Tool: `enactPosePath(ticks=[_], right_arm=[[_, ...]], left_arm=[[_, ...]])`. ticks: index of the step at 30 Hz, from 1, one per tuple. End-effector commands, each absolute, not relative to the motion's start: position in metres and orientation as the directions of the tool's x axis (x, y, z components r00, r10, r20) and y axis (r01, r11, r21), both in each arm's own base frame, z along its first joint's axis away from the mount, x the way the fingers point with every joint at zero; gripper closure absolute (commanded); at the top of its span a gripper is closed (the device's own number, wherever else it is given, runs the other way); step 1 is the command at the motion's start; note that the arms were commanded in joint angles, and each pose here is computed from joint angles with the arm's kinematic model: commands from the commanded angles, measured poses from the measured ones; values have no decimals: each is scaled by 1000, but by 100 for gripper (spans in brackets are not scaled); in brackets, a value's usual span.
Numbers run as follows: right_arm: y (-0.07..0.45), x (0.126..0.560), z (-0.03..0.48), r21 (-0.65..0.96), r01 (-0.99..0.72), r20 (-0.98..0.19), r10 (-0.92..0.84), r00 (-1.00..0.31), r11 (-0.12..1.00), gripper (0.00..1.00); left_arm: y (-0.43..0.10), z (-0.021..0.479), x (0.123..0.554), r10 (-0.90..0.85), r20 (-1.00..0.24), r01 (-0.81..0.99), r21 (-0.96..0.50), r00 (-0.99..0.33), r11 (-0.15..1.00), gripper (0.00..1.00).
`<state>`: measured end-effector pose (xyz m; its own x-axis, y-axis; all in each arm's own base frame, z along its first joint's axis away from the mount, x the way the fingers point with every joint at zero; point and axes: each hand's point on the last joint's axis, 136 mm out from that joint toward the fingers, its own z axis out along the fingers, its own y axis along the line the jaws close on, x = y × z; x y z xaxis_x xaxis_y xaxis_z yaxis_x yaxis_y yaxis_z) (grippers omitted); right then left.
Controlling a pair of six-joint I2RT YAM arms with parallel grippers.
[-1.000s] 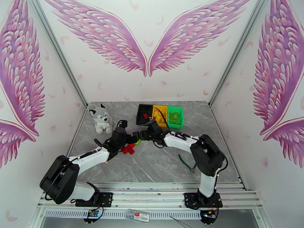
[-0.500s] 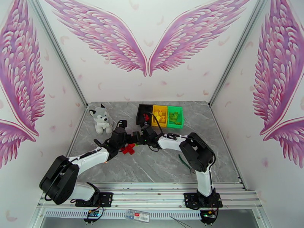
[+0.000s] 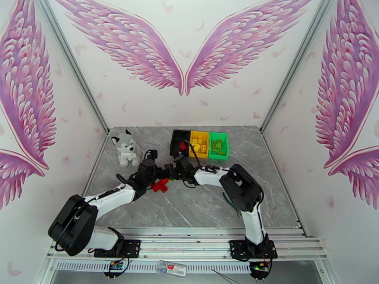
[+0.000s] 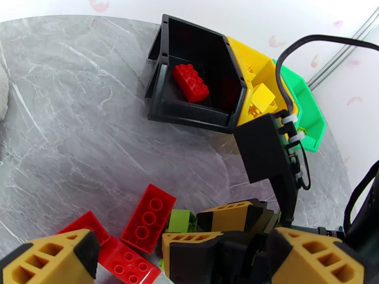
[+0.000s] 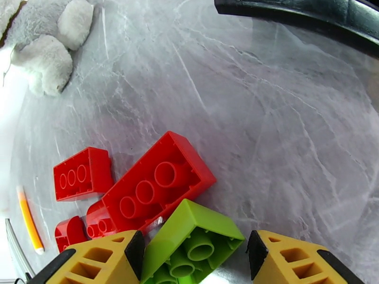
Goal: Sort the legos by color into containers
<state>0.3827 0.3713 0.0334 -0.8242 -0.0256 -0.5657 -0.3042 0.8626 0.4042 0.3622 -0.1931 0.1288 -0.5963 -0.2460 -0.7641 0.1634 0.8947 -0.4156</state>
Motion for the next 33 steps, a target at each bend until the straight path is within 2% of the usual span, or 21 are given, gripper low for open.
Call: enactPosePath(ticks=[1,5,12,20,28,33], right_arm=[[376,379,16,396,-289,-527,-42,-849,871,37],[377,377,13,397,-288,-522,-44,-852,871,38],[370,374,20,393,-279,-535,-29,-845,876,52],[341,373,30,367,-254,-558,-6,-830,895,64],[284,382,41,337,-174,-582,59,-811,925,68],[215,405,62,349,-41,-606,192,-772,936,70]], left_arm=[[-191,135,360,-263,-766,167,-432,-586,886,1],[-190,135,360,-266,-765,165,-434,-586,886,1],[-191,135,360,-265,-765,168,-436,-587,884,1],[-195,134,359,-254,-762,185,-438,-595,880,1],[-221,127,356,-186,-756,245,-419,-627,874,1],[-257,123,347,-75,-762,343,-375,-644,861,1]])
